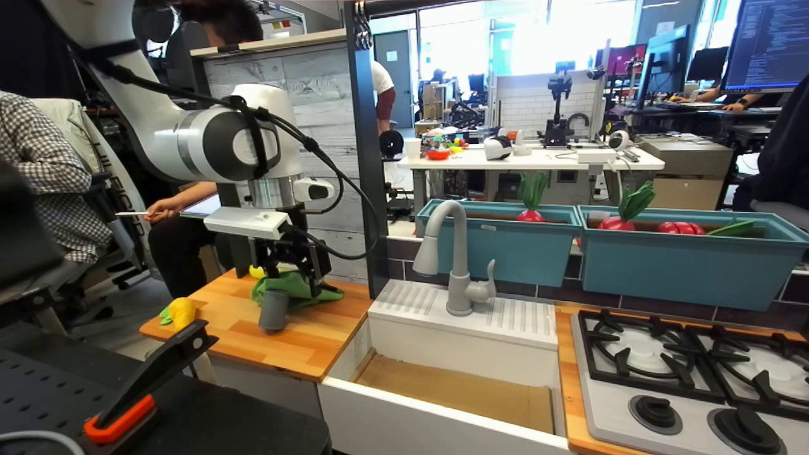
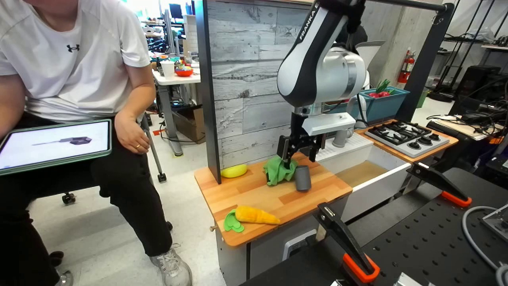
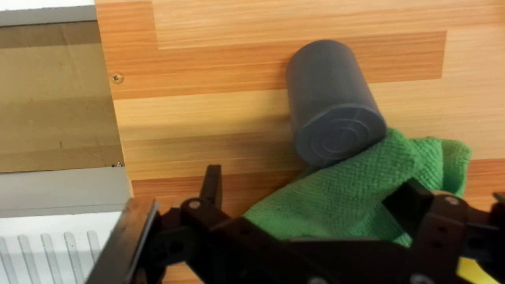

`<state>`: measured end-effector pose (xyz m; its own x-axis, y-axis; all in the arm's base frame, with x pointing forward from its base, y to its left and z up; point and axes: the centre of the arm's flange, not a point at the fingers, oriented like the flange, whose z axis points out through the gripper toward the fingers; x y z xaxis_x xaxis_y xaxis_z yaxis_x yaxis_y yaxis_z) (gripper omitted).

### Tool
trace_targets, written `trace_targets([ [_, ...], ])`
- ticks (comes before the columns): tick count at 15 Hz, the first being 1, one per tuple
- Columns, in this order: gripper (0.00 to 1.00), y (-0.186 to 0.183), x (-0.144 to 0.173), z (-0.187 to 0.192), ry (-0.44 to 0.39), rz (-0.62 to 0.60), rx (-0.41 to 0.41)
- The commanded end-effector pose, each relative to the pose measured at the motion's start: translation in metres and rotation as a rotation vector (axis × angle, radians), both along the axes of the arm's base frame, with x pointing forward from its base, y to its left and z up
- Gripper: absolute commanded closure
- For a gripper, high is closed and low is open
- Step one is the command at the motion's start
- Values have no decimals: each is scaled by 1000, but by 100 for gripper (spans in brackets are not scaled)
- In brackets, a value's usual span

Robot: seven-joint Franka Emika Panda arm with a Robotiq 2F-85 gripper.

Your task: Move the faucet of the sink slightly to the right. Move the green towel to the right and to the left.

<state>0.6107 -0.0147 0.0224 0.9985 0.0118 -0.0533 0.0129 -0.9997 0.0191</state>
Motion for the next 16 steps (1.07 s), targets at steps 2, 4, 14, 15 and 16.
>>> trace_targets([
  [2,0,1,20,-28,7,47,4],
  [4,0,3,23,-34,5,57,5],
  [14,0,37,28,-52,-2,143,12],
  [15,0,43,27,-54,-1,157,12],
  [16,0,51,27,-56,0,173,12],
])
